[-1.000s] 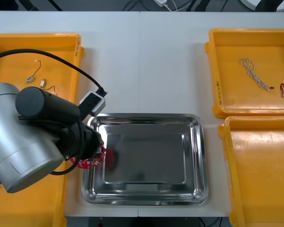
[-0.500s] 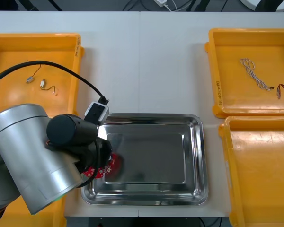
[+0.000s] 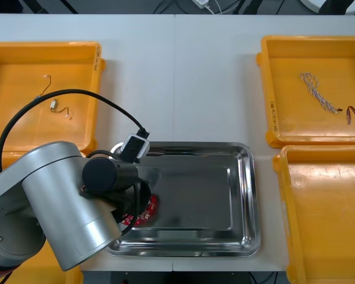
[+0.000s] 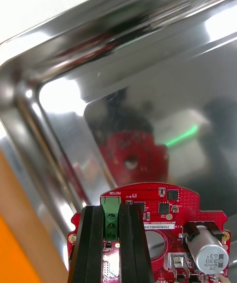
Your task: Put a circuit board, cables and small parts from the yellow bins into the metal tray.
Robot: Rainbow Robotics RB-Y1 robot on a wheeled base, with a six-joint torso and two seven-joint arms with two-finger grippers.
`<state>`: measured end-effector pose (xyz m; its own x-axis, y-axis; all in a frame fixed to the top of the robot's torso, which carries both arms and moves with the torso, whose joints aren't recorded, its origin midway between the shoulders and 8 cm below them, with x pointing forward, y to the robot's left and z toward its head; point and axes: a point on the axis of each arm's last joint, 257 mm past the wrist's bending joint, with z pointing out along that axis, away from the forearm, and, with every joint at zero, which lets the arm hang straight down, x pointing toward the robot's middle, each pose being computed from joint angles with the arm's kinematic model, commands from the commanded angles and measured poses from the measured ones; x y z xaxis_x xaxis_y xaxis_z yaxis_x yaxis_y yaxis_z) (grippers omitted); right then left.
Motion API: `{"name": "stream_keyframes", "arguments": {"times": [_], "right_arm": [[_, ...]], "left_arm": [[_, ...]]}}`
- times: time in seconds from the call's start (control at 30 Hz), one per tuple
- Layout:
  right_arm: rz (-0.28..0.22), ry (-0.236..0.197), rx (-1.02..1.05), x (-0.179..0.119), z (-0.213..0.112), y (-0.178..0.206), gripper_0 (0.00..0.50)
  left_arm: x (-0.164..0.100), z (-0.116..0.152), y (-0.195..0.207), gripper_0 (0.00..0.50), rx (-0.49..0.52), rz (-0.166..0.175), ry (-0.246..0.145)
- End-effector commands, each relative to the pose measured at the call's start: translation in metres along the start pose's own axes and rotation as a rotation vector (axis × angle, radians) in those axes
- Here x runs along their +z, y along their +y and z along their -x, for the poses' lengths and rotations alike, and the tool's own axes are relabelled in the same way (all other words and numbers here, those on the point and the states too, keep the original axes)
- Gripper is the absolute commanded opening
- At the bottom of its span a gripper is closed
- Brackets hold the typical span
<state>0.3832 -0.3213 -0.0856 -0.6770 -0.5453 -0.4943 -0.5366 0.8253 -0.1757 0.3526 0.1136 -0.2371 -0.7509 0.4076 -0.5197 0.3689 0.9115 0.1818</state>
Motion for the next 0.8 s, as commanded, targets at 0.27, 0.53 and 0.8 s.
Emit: {"name": "stream_keyframes", "arguments": {"times": [0.27,0.53,0.8], "right_arm": [[-0.012,-0.005,-0.019,-0.009,0.008,0.004,0.000],[-0.013,-0.006,-0.018,-0.009,0.008,0.004,0.000],[-0.014,0.000,-0.023,-0.007,0.007,0.004,0.000]], "left_arm": [[0.017,0.016,-0.027,0.000,-0.080,-0.043,-0.069],[0.021,0.004,-0.037,0.000,-0.075,-0.054,-0.058],[0.026,-0.009,-0.046,0.000,-0.083,-0.075,-0.042]]}}
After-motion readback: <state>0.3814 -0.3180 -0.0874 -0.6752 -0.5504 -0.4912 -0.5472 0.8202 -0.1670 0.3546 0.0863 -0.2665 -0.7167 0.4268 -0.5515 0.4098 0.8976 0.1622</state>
